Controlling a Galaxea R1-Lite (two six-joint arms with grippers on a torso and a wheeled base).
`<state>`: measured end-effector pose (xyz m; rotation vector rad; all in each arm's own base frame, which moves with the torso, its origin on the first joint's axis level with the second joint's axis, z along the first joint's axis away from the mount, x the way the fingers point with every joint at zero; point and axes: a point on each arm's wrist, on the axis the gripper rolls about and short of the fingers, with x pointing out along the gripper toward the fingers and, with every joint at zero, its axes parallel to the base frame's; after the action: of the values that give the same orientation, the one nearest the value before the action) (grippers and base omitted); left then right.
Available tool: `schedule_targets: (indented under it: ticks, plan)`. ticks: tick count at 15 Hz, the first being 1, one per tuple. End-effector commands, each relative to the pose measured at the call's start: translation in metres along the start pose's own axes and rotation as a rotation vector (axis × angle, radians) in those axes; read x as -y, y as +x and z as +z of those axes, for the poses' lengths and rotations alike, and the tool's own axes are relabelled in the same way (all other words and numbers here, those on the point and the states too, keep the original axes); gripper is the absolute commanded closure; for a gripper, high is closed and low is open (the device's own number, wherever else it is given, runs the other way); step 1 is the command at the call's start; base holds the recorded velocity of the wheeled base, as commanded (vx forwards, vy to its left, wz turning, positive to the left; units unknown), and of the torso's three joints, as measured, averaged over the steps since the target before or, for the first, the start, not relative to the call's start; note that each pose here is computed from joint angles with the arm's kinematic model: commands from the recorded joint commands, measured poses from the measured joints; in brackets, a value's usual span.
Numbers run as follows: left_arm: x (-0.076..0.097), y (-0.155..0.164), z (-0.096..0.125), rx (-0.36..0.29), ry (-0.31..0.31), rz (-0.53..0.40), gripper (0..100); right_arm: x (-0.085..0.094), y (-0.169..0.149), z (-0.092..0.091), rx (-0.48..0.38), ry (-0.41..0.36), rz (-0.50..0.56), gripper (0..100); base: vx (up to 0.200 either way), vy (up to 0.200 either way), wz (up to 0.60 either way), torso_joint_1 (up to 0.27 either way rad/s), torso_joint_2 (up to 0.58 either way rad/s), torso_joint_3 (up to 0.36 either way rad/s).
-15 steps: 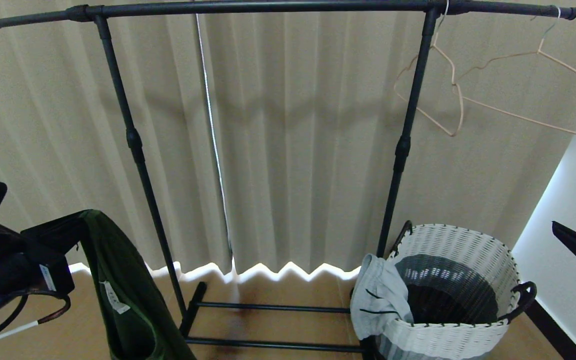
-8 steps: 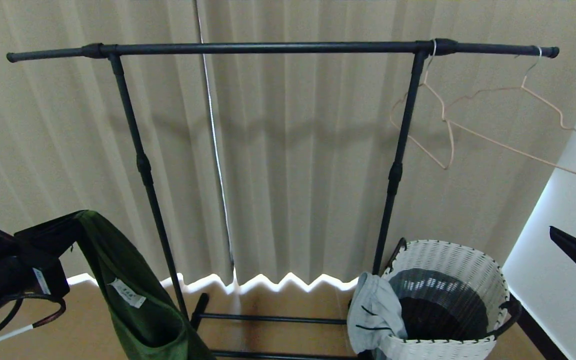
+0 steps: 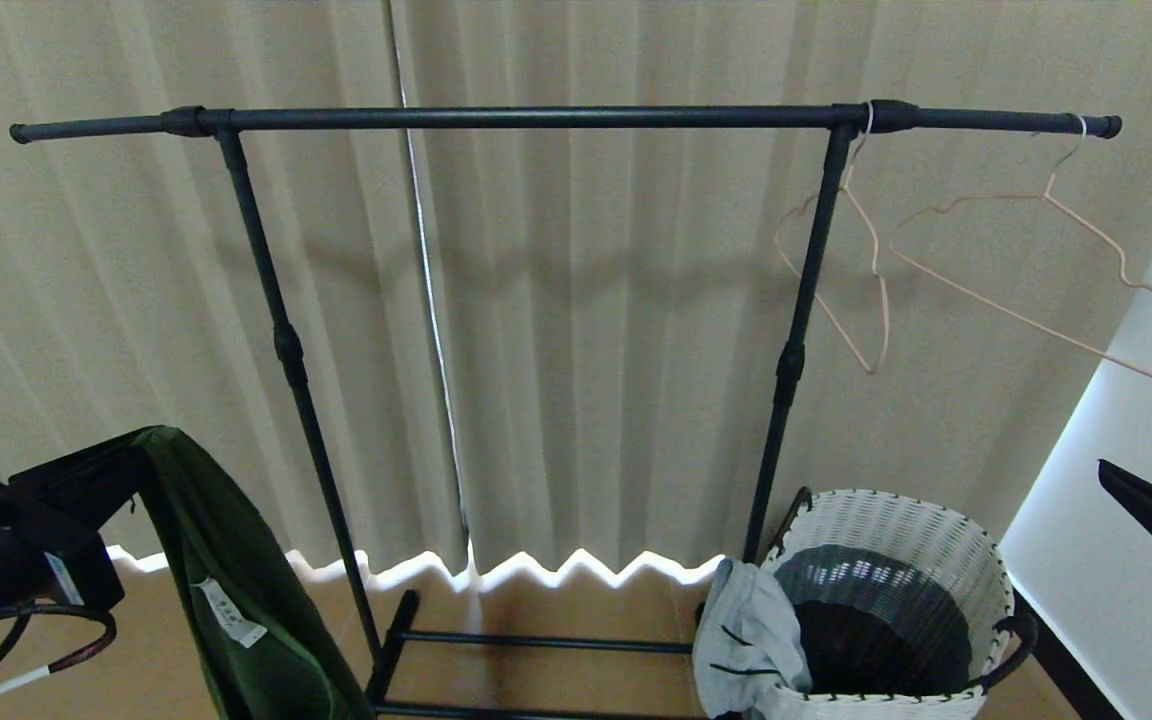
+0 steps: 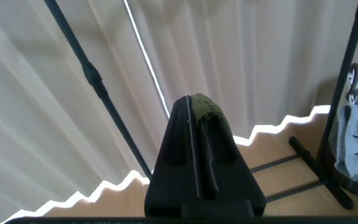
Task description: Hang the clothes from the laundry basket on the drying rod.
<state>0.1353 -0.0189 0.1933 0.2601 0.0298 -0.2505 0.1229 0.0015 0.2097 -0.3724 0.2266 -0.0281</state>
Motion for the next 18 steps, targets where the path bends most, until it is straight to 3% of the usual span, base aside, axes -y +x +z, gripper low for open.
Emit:
schedule_targets:
  ticks: [1, 13, 18]
  plan:
    - [0.0007, -0.0009, 0.0003, 0.005, 0.001, -0.004, 100, -0.0001, 0.0002, -0.0001, -0.001, -0.001, 0.001, 0, 0.0, 0.0, 0.0, 0.0, 0.0, 0.0]
    - [0.002, -0.0007, -0.0004, 0.002, 0.003, -0.012, 100, 0.0, 0.0005, 0.0002, -0.001, -0.001, -0.001, 0, 0.0, 0.0, 0.0, 0.0, 0.0, 0.0]
    - [0.0025, -0.001, -0.0021, -0.004, 0.028, -0.014, 100, -0.0006, 0.0003, -0.0014, -0.005, -0.001, 0.002, 0, 0.0, 0.0, 0.0, 0.159, -0.34, -0.182]
